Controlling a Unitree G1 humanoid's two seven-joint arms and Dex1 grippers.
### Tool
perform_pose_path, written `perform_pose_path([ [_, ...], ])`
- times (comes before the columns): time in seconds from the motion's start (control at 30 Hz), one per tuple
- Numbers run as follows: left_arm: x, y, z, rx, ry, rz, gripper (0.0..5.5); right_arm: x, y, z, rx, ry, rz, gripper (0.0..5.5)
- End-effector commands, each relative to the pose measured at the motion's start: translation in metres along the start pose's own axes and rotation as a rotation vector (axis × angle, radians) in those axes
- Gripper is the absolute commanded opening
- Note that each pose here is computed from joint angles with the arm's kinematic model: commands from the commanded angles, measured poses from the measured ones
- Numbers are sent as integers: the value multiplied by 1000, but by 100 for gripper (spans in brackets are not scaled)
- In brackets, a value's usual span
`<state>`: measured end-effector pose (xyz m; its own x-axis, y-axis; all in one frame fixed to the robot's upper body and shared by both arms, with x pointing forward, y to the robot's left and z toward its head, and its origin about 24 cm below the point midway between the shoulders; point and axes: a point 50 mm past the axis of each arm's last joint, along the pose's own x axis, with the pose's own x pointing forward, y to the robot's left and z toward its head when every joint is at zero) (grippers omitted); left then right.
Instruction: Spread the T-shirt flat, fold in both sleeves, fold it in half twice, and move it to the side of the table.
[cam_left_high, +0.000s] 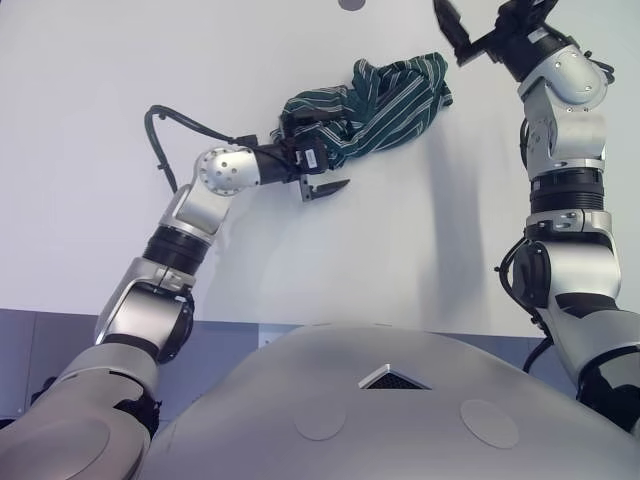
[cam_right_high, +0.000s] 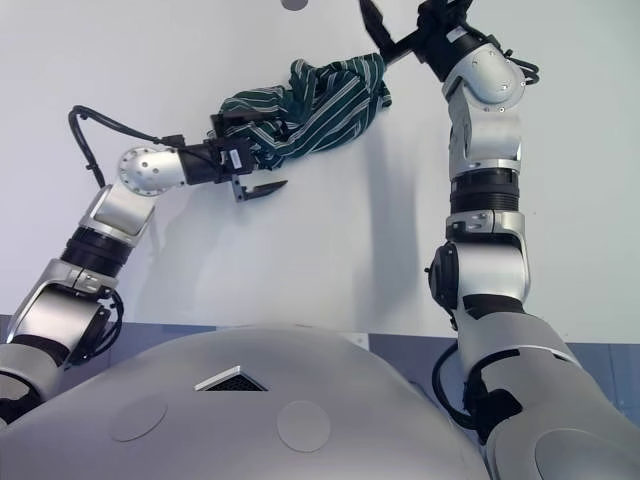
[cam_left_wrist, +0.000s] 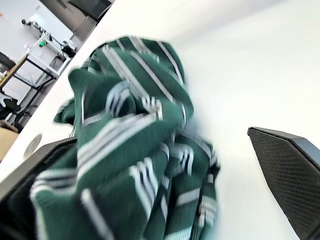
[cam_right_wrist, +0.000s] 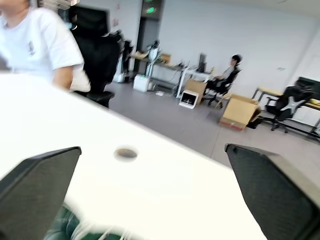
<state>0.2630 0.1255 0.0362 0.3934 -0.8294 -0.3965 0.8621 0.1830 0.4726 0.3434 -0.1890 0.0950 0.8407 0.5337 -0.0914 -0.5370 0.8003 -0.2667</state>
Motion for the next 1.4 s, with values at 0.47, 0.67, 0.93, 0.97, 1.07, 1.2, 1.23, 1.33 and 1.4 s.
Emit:
perform_pose_path([
  [0.47,-55,72,-60,-50,338,448,540,-60,83,42,-83,-146,744,536],
  [0.67,-63,101,-27,-283,19,588,540,-21,34,2,-286,108,285,536],
  [0.93,-83,125,-10,-397,-106,667,540,-76,108,-37,-193,184,845,536],
  [0.97,-84,126,-8,-396,-114,662,540,-80,108,-2,-87,15,870,536],
  [1.07,-84,119,0,-362,-149,572,540,-72,82,75,98,-343,755,536],
  [1.2,-71,89,43,-269,-325,270,540,-33,51,70,100,-289,423,536],
  [1.23,-68,79,53,-254,-358,197,540,-25,48,67,89,-269,376,536],
  [1.33,-56,46,77,-180,-390,-22,540,16,86,39,-99,-120,438,536],
  [1.4,-52,43,87,-170,-415,-50,540,28,117,17,-206,-39,547,536],
])
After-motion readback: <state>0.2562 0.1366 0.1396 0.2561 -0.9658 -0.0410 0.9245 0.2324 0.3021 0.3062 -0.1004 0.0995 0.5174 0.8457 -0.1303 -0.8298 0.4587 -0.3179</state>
